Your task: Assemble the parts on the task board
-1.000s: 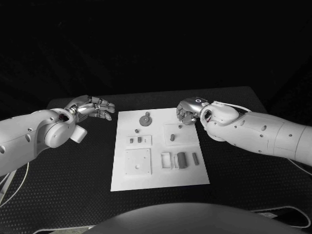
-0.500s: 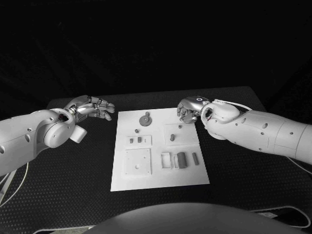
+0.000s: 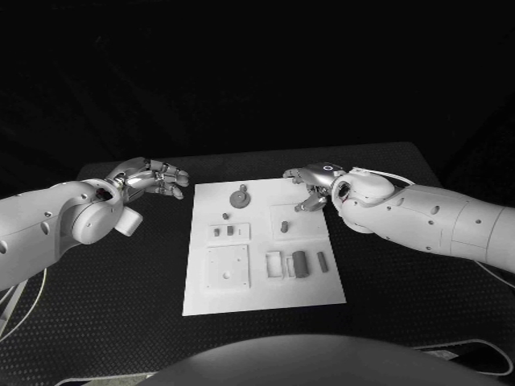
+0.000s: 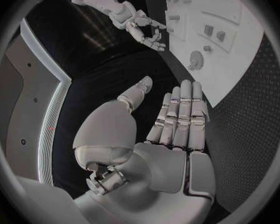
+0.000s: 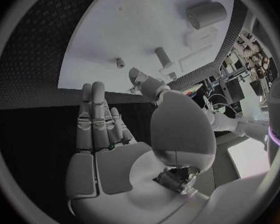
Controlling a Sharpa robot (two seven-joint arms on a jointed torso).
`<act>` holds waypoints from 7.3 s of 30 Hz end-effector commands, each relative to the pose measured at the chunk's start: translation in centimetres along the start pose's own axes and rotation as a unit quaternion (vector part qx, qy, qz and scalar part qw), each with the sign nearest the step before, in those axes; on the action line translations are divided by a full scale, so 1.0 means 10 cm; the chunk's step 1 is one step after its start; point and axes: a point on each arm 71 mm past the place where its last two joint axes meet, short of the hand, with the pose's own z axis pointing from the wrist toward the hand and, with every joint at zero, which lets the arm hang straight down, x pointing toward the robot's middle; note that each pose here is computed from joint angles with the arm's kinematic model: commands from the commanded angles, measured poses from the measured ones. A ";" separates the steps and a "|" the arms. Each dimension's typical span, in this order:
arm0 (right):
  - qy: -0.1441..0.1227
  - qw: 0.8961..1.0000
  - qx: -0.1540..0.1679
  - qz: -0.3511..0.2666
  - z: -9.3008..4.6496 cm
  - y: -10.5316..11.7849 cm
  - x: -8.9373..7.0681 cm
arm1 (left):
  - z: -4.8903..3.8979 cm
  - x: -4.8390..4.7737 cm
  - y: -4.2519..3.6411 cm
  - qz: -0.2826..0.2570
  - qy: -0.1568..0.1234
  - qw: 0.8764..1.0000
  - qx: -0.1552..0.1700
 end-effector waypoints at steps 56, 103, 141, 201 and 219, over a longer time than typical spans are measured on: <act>0.040 0.998 -0.034 -0.043 0.03 0.02 0.33 | 0.007 0.030 -0.023 -0.001 0.010 1.000 0.006; 0.046 0.996 -0.019 -0.076 0.04 0.01 0.42 | -0.002 0.026 -0.021 0.000 0.011 1.000 0.004; 0.021 0.998 -0.016 -0.059 0.03 0.02 0.28 | -0.013 0.013 -0.014 -0.001 0.012 1.000 0.004; 0.021 0.992 -0.124 -0.005 0.05 1.10 -0.06 | 0.018 0.001 -0.085 0.002 0.008 1.000 0.011; 0.027 0.982 -0.180 -0.059 -0.01 1.51 0.17 | 0.024 0.010 -0.101 0.002 0.009 1.000 0.012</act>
